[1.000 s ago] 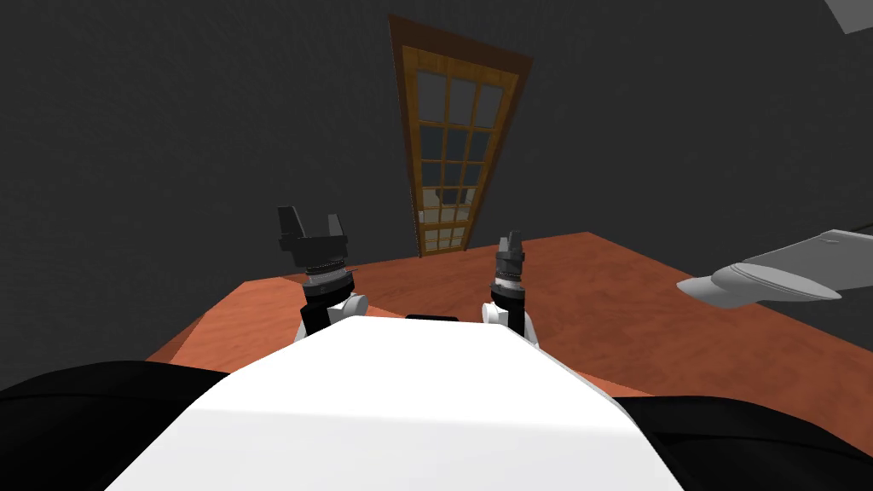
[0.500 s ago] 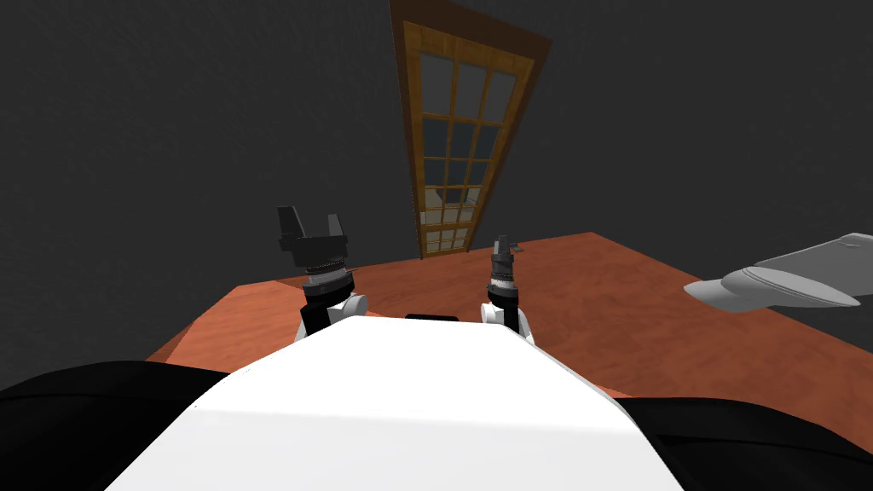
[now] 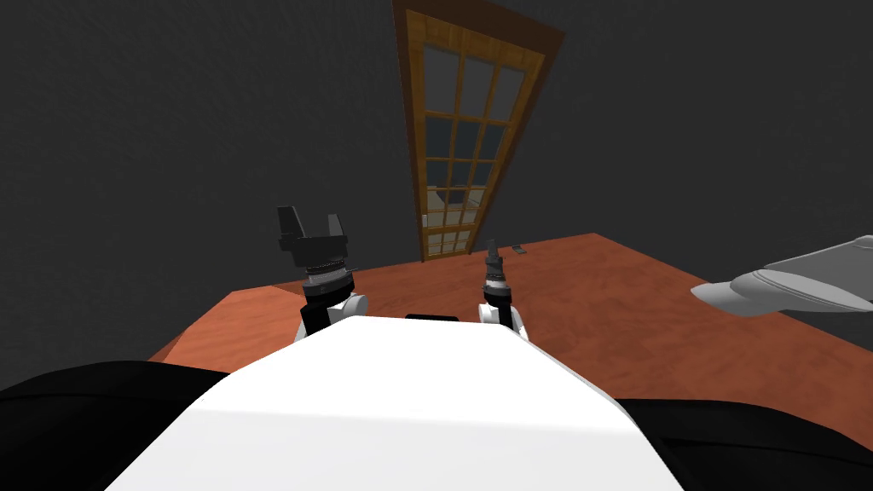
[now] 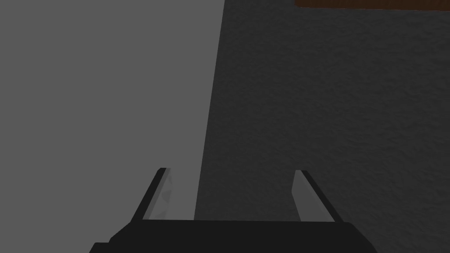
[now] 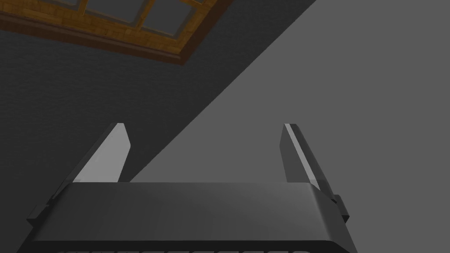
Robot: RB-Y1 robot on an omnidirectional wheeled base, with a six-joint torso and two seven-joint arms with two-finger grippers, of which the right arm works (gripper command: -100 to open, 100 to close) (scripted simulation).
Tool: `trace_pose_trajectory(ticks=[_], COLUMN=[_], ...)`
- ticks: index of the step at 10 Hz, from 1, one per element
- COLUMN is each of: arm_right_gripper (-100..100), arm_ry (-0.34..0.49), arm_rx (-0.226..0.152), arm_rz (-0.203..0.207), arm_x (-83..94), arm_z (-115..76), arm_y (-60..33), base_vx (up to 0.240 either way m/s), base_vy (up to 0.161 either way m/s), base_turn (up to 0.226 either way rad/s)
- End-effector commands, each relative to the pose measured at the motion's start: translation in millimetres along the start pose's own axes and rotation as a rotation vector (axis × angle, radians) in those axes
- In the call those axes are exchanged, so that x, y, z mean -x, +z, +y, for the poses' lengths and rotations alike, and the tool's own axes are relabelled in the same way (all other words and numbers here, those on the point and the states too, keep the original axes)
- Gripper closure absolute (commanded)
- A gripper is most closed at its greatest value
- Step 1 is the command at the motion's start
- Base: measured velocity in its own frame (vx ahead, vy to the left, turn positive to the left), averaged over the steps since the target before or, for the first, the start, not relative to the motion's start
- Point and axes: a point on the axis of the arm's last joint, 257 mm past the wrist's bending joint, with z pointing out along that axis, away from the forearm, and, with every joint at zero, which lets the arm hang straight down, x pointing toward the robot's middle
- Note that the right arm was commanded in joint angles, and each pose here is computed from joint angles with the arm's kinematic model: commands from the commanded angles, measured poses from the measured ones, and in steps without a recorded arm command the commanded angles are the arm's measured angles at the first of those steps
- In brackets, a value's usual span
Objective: Pull the door open
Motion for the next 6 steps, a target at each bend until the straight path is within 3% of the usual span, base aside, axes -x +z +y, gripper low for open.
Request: trace_pose_trajectory(ticks=[1,6], arm_right_gripper=[-100,-100], arm_ry=[-0.024,-0.093], arm_rx=[-0.008,-0.031], arm_rz=[0.017,0.07], arm_x=[-5.4,-25.1], arm_z=[-7.8,-32.7], arm_y=[-2.5,-11.0], base_vx=[0.117,0.101], base_vy=[0.057,0.068], base_turn=[-0.007,-0.007])
